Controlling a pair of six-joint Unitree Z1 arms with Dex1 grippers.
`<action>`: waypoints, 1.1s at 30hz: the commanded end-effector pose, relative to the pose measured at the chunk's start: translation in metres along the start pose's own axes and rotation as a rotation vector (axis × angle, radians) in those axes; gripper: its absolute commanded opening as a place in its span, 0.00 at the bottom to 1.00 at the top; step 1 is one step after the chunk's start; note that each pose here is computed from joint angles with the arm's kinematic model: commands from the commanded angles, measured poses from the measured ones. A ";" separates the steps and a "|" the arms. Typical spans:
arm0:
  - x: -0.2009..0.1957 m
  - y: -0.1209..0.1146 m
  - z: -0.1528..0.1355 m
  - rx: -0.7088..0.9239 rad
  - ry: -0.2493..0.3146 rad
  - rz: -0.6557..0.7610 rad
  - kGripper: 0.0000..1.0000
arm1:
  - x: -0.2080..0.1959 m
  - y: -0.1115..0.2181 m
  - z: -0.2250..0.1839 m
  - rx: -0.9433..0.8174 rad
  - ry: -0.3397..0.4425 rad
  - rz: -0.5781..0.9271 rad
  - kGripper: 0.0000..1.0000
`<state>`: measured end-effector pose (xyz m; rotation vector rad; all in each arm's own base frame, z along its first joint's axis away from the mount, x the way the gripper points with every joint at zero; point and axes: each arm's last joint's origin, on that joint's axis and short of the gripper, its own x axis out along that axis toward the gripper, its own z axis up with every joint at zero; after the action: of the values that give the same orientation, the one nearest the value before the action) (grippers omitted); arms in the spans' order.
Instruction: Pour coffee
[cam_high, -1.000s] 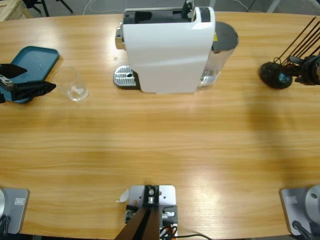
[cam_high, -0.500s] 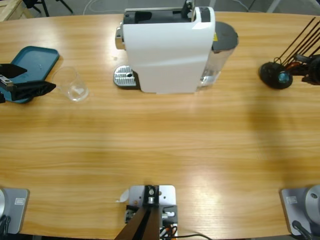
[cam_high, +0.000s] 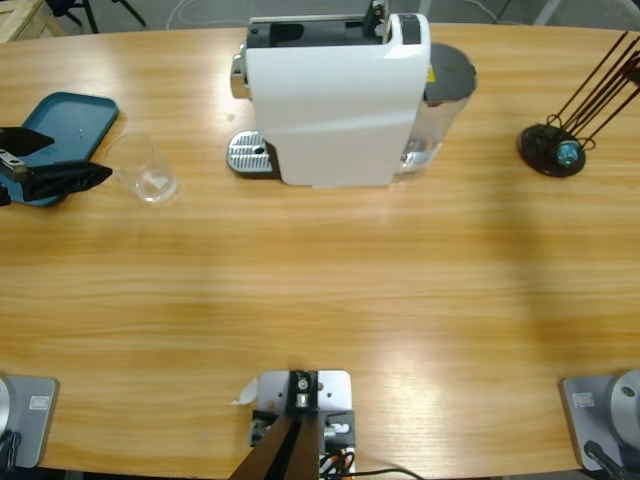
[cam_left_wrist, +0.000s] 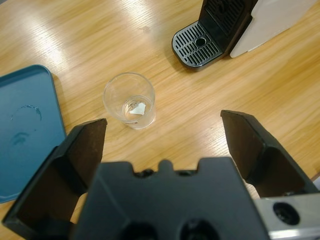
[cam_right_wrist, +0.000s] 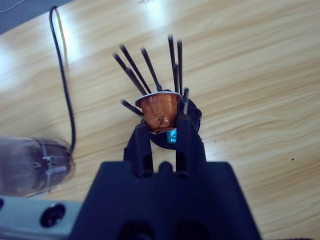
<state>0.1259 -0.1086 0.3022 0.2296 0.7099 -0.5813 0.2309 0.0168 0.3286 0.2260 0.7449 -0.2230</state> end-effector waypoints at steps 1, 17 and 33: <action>0.010 -0.002 -0.010 -0.003 0.046 0.001 1.00 | -0.038 0.003 0.020 -0.032 -0.032 0.021 0.00; 0.015 -0.002 -0.017 0.004 0.004 -0.004 1.00 | -0.149 0.090 0.010 -1.060 -0.149 0.396 0.00; 0.018 -0.009 -0.026 0.138 -0.099 -0.048 0.98 | -0.153 0.190 -0.012 -1.332 -0.185 1.008 0.00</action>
<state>0.1249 -0.1110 0.2814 0.2690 0.5737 -0.6365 0.1369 0.1648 0.4661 -0.6679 0.4266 0.9971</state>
